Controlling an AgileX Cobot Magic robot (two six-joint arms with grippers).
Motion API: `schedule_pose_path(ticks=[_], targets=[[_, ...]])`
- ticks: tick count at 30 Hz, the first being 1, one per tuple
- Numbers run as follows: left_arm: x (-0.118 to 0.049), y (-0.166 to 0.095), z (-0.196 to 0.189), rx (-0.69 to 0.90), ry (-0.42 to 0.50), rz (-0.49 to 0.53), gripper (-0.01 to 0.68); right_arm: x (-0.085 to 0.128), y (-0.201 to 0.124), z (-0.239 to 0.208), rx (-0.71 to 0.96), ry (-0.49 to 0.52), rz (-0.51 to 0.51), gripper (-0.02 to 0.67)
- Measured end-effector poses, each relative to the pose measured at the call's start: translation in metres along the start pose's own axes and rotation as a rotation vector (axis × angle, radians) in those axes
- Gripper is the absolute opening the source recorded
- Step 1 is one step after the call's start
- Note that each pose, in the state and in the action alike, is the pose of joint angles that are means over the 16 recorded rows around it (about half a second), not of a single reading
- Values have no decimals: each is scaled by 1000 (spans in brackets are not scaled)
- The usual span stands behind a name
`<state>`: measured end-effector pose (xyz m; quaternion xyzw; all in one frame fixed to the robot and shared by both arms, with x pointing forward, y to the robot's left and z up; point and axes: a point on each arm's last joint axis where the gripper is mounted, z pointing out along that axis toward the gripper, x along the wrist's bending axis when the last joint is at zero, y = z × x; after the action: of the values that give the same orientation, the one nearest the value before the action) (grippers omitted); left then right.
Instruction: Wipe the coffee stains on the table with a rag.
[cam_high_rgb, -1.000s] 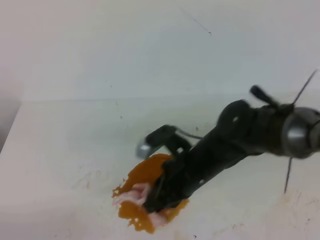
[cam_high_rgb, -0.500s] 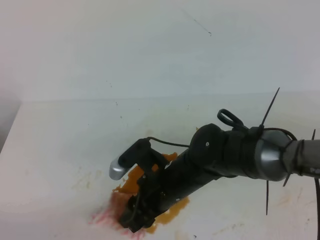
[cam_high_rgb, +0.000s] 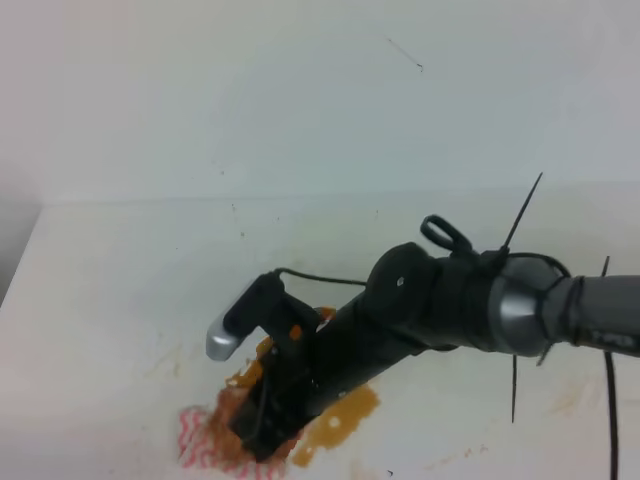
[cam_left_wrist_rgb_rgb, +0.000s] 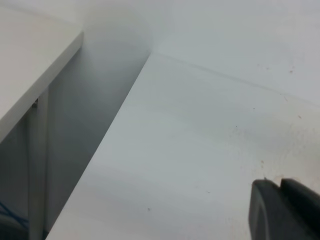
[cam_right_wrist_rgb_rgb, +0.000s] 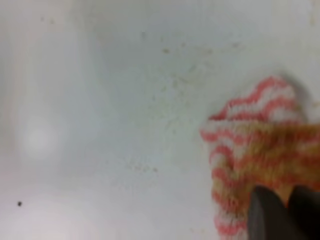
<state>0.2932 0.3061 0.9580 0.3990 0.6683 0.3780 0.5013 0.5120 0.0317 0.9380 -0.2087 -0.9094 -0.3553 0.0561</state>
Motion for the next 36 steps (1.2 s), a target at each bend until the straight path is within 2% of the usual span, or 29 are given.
schedule_pose_path(ticks=[4, 7, 13, 19, 24, 36], targets=[[0, 1, 0, -2, -1, 0, 0, -3, -9, 13, 37, 28, 10, 88], [0, -1, 0, 2, 1, 0, 0, -5, -16, 23, 65, 49, 24, 45], [0, -1, 0, 0, 0, 0, 0, -9, -24, 35, 89, 57, 41, 23], [0, 0, 0, 0, 0, 0, 0, -23, -22, 38, 62, 6, 69, 20], [-1, 2, -1, -5, -2, 0, 0, -47, -16, 32, 15, -68, 110, 20], [-1, 2, 0, -3, -1, 0, 0, -125, -20, -5, -75, -222, 249, 22]])
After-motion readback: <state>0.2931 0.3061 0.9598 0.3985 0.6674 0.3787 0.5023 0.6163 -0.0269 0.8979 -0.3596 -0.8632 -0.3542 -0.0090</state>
